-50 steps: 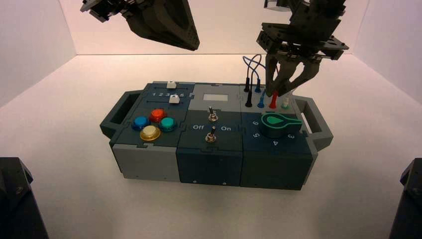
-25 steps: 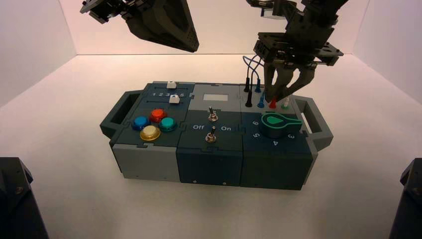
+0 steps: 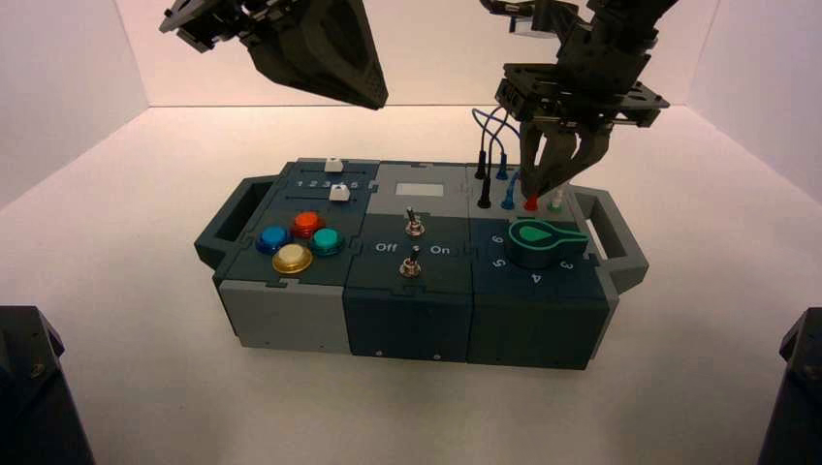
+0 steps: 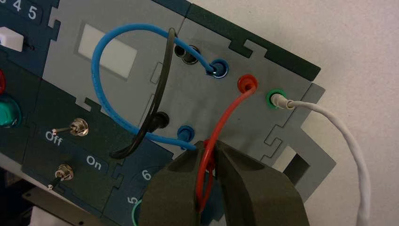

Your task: Pull the red wire.

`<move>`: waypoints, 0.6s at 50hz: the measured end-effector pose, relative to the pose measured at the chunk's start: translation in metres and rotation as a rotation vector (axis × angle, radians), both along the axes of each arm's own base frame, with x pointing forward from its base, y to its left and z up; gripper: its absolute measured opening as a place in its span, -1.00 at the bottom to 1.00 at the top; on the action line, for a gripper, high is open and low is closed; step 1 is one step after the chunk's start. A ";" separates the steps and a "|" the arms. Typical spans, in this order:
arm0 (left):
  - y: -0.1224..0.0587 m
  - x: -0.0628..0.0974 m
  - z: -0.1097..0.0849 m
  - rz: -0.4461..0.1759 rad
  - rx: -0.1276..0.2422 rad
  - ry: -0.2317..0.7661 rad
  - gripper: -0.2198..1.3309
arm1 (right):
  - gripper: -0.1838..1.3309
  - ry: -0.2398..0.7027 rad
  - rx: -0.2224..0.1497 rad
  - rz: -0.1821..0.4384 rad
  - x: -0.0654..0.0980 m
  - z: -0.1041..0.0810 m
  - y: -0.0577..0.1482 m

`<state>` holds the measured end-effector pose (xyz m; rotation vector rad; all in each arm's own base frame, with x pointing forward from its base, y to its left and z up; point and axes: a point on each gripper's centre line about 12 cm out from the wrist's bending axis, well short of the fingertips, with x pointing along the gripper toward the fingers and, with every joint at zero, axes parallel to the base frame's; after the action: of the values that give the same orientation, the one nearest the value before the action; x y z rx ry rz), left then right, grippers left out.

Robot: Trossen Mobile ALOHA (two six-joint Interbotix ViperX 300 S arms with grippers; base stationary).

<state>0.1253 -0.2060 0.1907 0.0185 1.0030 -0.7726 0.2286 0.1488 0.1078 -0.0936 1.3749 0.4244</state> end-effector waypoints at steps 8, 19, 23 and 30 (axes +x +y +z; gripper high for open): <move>0.000 0.000 -0.001 -0.002 0.003 0.002 -0.93 | -0.69 -0.030 0.019 -0.004 0.003 0.017 -0.001; 0.000 0.000 0.000 -0.002 0.001 0.001 -0.93 | -0.71 -0.040 0.024 0.008 0.003 0.030 0.000; 0.000 0.000 -0.001 0.000 0.003 0.002 -0.92 | -0.71 -0.026 0.018 0.016 0.000 0.031 -0.001; 0.000 0.000 -0.001 -0.002 0.003 0.002 -0.92 | -0.71 -0.015 0.014 0.027 -0.005 0.038 -0.003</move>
<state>0.1251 -0.2064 0.1899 0.0208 1.0056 -0.7728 0.2235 0.1458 0.1455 -0.1033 1.3573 0.4554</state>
